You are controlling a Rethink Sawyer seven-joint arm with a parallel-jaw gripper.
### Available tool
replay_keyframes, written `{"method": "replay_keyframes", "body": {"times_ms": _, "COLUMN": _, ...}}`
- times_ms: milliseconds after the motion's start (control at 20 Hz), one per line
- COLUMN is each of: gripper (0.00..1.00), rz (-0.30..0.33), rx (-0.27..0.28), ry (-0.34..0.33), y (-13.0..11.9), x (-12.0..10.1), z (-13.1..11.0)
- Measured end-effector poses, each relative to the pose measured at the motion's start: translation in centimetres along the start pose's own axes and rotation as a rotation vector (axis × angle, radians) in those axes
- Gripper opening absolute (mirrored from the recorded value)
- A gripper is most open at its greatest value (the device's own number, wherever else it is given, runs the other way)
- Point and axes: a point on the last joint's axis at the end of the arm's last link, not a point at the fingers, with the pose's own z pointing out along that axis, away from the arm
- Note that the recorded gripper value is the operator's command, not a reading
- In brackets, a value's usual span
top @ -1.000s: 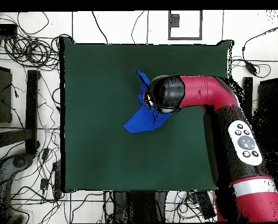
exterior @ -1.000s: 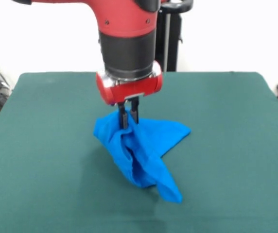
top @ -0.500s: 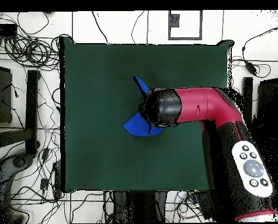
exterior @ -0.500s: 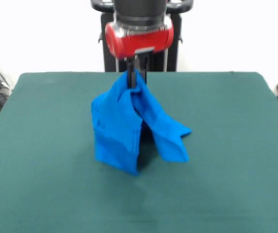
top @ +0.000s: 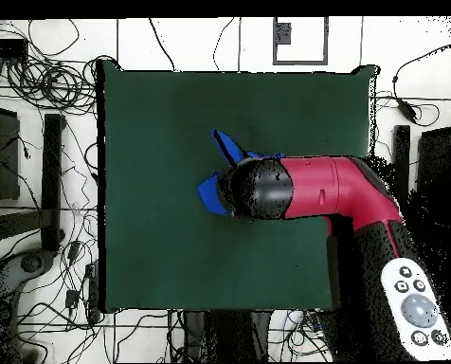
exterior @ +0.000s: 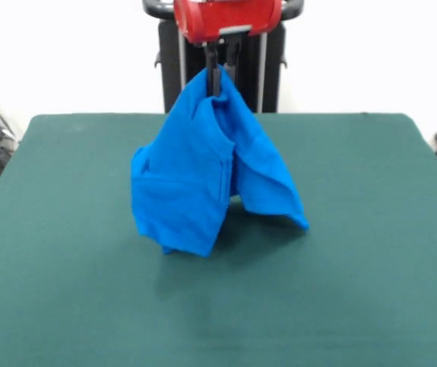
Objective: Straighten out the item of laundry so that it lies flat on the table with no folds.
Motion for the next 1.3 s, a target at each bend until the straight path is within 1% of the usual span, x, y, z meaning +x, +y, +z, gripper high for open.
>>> {"method": "replay_keyframes", "body": {"times_ms": 200, "gripper": 0.0, "rz": -0.005, "rx": 0.006, "ry": 0.016, "y": 0.7, "x": 0.8, "z": 0.2}}
{"method": "replay_keyframes", "body": {"times_ms": 400, "gripper": 0.0, "rz": -0.012, "rx": 0.005, "ry": 0.029, "y": 1.3, "x": 1.1, "z": 0.5}}
{"method": "replay_keyframes", "body": {"times_ms": 450, "gripper": 0.0, "rz": -0.02, "rx": 0.005, "ry": 0.03, "y": 1.8, "x": 1.1, "z": 0.7}}
{"method": "replay_keyframes", "body": {"times_ms": 700, "gripper": 0.0, "rz": -0.034, "rx": 0.007, "ry": 0.021, "y": 2.7, "x": 0.8, "z": 0.8}}
{"method": "replay_keyframes", "body": {"times_ms": 900, "gripper": 0.0, "rz": -0.045, "rx": 0.009, "ry": 0.014, "y": 3.5, "x": 1.1, "z": 1.0}}
{"method": "replay_keyframes", "body": {"times_ms": 1100, "gripper": 0.0, "rz": -0.049, "rx": 0.007, "ry": 0.017, "y": 4.5, "x": 1.8, "z": 0.3}}
{"method": "replay_keyframes", "body": {"times_ms": 1300, "gripper": 0.0, "rz": -0.042, "rx": 0.013, "ry": 0.008, "y": 4.9, "x": 2.2, "z": -1.1}}
